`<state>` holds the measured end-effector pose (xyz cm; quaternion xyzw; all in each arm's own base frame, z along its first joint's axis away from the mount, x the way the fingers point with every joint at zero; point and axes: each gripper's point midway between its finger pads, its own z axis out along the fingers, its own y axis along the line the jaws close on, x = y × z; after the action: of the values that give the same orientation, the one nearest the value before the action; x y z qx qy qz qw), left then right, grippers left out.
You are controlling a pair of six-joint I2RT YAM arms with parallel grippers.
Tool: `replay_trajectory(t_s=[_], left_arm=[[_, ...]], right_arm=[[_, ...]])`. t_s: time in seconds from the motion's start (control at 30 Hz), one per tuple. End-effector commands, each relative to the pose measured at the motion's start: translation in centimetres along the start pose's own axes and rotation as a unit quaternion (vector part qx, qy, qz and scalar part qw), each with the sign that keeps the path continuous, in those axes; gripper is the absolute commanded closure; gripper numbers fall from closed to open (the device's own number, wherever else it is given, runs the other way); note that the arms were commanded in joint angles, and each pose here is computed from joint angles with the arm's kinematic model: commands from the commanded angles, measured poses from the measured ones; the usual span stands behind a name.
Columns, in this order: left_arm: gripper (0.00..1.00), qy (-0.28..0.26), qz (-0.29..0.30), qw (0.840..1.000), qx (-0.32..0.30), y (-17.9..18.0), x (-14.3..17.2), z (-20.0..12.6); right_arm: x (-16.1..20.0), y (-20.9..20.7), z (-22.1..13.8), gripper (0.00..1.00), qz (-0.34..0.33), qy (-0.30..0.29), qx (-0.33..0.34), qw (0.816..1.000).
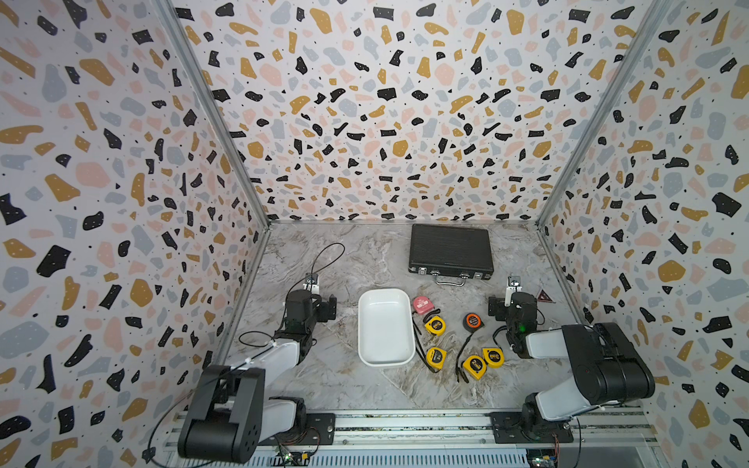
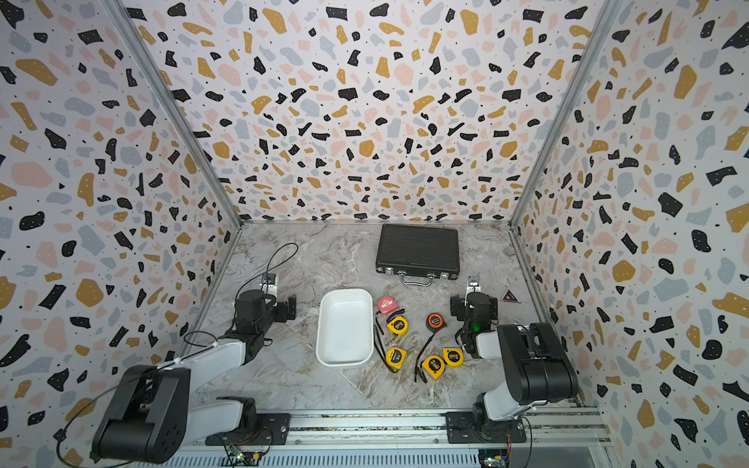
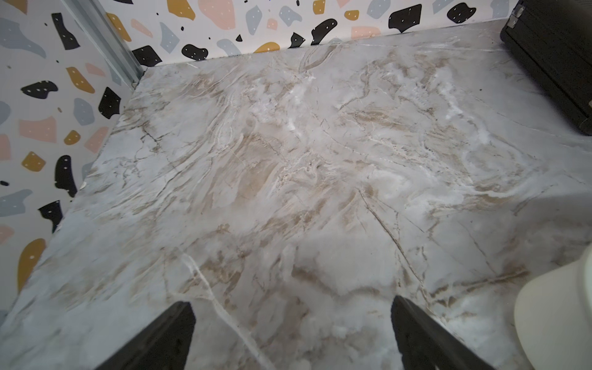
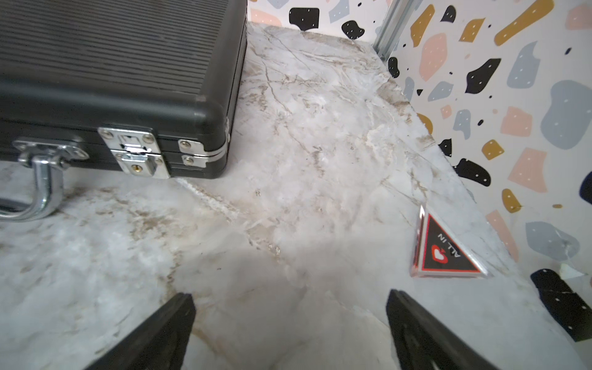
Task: Take the tape measure out of the storage box
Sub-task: Reset both arms
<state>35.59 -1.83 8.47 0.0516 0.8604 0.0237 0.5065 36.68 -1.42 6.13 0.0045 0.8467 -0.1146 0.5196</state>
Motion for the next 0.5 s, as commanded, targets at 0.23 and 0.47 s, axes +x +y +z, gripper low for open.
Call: replay_trajectory(t_s=[0.23, 0.47], left_arm=[[0.00, -0.079, -0.028, 0.997, 0.000, 1.1, -2.1, 0.9], [0.00, -0.084, -0.030, 0.996, -0.007, 1.3, -2.0, 0.8]], right_arm=[[-2.8, -0.7, -1.0, 0.02, 0.017, -0.077, 0.007, 0.997], [-2.7, -0.4, -1.1, 0.03, 0.015, -0.078, -0.001, 0.997]])
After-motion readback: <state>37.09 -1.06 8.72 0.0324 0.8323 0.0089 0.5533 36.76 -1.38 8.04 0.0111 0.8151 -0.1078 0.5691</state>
